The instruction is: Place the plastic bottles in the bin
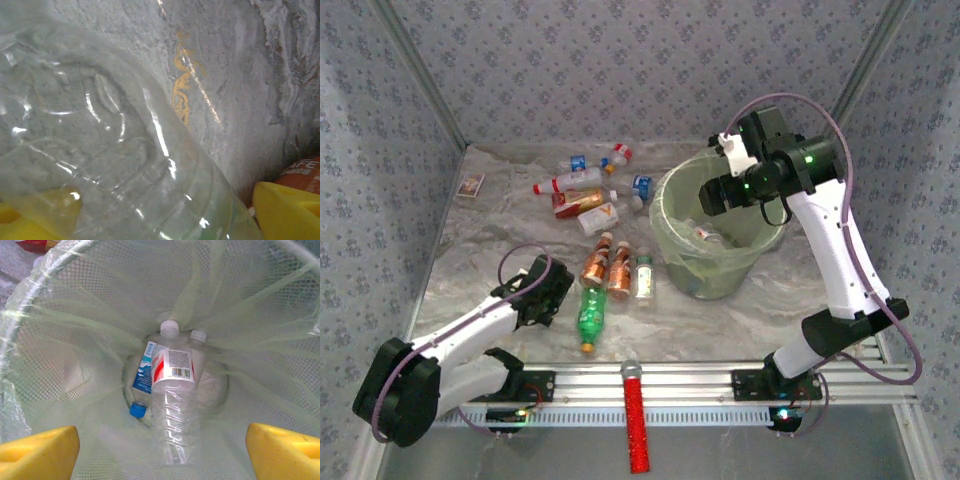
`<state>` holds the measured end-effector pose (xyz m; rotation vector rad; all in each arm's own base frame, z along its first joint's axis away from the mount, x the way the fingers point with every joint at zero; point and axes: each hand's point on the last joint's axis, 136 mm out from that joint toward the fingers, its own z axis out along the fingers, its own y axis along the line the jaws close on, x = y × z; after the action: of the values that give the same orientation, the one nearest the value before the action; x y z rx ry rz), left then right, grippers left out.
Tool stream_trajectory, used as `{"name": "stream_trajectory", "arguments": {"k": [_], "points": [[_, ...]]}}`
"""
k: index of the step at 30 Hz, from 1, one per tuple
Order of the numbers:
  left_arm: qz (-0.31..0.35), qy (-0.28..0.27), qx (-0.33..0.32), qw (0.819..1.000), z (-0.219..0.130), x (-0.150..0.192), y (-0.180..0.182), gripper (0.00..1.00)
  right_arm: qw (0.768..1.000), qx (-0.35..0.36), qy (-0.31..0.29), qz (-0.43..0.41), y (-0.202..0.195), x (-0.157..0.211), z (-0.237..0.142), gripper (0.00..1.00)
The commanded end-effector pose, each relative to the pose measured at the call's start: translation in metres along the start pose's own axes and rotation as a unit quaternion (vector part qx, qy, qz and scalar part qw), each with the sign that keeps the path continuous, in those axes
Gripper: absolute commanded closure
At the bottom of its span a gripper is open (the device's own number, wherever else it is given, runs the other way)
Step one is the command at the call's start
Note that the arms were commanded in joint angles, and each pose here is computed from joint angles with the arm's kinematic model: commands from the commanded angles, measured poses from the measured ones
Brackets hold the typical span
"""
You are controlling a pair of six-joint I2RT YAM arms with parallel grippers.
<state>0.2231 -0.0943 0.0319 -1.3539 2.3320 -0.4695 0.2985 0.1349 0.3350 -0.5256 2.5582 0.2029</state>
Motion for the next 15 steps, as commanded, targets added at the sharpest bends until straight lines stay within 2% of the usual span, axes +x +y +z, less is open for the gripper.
{"name": "stream_trajectory", "arguments": {"k": [1, 12, 15], "points": [[-0.005, -0.013, 0.029, 0.999, 0.008, -0.009, -0.016, 0.16, 1.000, 0.003, -0.004, -0.008, 0.001, 0.006, -0.008, 0.12], [0.046, -0.029, 0.037, 0.998, -0.016, -0.019, -0.034, 0.39, 1.000, -0.005, -0.019, -0.004, 0.002, 0.002, -0.012, 0.12], [0.071, -0.035, 0.049, 0.996, -0.030, -0.023, -0.045, 0.41, 0.999, -0.013, -0.032, 0.000, 0.005, -0.002, -0.015, 0.13]]}}
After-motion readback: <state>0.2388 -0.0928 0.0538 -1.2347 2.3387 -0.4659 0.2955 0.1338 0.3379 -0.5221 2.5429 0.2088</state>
